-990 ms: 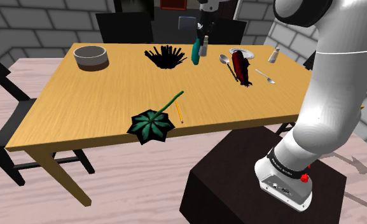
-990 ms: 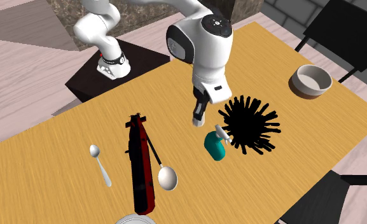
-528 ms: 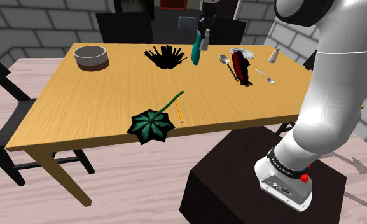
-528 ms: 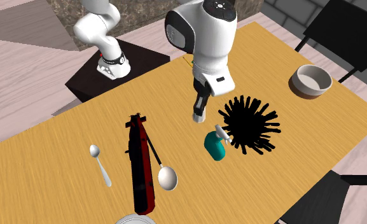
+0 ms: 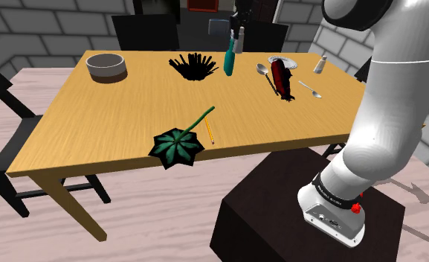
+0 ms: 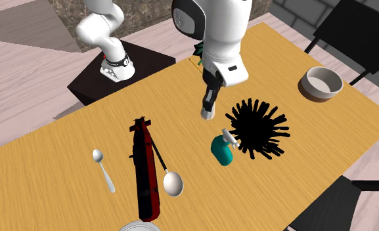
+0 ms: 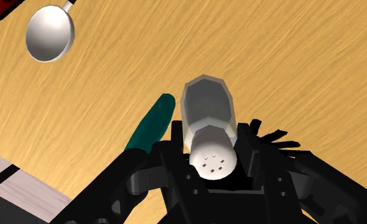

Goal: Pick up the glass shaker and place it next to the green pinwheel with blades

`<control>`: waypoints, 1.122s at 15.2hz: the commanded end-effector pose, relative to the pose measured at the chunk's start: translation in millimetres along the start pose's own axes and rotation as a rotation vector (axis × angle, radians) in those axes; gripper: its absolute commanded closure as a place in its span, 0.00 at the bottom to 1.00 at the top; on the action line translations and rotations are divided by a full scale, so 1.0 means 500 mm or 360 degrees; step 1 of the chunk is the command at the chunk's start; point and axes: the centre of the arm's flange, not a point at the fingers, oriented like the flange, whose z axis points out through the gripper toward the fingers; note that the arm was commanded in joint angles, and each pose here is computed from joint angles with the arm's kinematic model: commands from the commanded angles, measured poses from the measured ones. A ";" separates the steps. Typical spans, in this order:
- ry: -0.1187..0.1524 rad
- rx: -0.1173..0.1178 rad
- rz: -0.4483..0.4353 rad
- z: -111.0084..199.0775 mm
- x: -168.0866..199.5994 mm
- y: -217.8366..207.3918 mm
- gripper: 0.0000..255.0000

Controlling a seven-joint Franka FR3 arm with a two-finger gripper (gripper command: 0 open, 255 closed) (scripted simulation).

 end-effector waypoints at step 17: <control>0.0000 0.0000 0.0000 -0.026 0.052 -0.469 1.00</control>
